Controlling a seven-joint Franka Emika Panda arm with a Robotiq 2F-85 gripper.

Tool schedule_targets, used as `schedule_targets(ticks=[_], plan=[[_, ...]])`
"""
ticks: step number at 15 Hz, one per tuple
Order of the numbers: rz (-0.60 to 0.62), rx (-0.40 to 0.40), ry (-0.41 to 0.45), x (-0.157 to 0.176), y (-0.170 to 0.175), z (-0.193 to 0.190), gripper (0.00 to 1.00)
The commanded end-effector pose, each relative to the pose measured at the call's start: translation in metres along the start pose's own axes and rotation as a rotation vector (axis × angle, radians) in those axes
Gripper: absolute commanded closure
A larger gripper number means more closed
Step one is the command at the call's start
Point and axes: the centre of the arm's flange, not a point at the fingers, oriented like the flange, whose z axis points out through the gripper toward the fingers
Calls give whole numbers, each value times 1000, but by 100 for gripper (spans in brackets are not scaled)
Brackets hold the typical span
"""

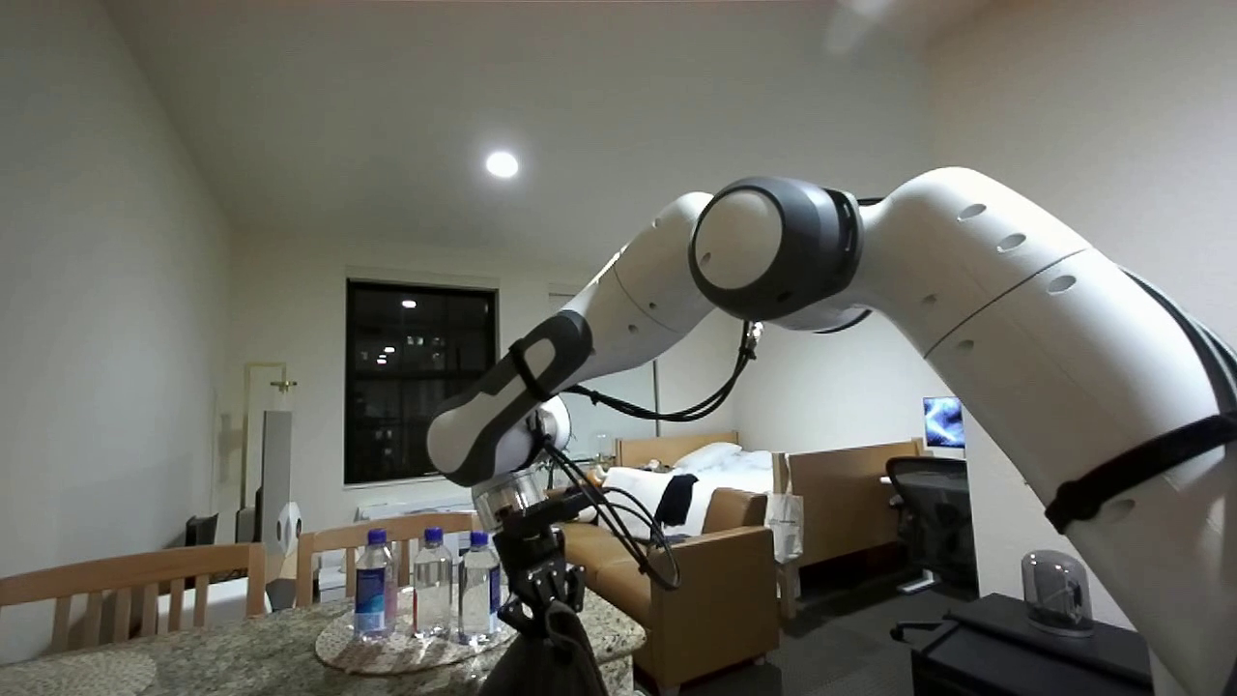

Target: Unfold the towel on the counter.

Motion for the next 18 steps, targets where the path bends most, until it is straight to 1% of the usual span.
schedule_targets(ticks=[1, 3, 6, 9, 11, 12, 15, 17, 18], plan=[[93, 41, -53, 1, 30, 6, 91], [108, 57, -60, 8, 50, 10, 90], [115, 67, -54, 27, 82, 8, 89], [83, 81, -63, 43, 102, 16, 90], [49, 100, -88, 51, 112, 31, 90], [31, 110, -109, 52, 116, 42, 91], [-10, 127, -171, 53, 125, 77, 90], [-31, 135, -189, 56, 131, 95, 90], [-45, 140, -182, 58, 132, 102, 91]])
